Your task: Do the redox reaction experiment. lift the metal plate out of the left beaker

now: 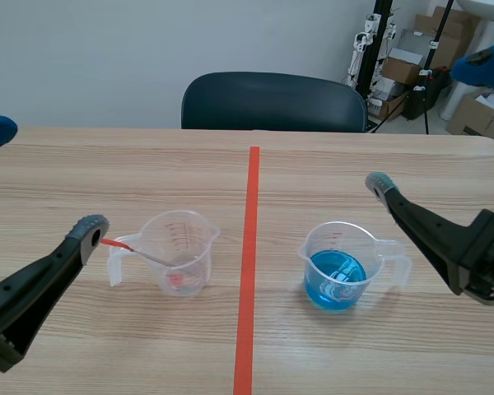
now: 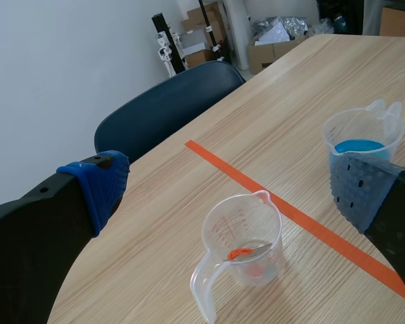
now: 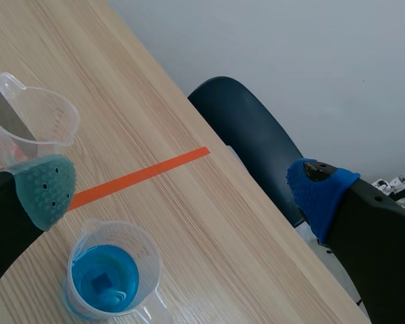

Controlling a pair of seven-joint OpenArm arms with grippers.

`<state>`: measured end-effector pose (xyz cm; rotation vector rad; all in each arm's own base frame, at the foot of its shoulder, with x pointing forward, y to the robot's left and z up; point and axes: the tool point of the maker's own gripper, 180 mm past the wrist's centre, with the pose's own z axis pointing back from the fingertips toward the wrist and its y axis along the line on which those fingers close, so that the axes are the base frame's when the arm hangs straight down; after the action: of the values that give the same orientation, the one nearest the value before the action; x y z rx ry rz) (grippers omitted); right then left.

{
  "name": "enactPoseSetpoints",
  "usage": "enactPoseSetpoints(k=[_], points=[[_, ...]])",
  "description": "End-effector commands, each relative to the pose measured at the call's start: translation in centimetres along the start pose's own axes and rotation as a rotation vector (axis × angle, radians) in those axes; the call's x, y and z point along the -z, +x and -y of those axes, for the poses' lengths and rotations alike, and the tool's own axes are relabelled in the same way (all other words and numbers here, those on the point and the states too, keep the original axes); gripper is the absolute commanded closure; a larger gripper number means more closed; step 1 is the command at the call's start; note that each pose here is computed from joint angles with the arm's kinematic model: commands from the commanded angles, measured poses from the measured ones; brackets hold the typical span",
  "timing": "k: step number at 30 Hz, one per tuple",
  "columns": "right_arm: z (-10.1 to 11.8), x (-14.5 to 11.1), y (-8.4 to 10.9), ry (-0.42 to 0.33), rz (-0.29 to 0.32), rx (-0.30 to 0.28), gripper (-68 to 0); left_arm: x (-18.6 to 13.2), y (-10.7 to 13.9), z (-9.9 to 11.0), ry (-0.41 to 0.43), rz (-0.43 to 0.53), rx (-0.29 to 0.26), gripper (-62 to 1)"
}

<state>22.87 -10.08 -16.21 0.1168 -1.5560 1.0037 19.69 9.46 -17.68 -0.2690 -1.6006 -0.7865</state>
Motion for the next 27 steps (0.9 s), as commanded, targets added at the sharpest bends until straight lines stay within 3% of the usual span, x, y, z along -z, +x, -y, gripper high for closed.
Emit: enactPoseSetpoints(k=[1,27], points=[[0.48,0.15,0.75,-0.018,0.030,-0.008,-67.9,0.14,0.79,-0.16,0.009,0.031,-0.006,-62.3],[0.48,0.15,0.76,-0.018,0.031,-0.008,-67.9,0.06,0.48,-0.21,0.011,0.023,-0.007,-62.3]])
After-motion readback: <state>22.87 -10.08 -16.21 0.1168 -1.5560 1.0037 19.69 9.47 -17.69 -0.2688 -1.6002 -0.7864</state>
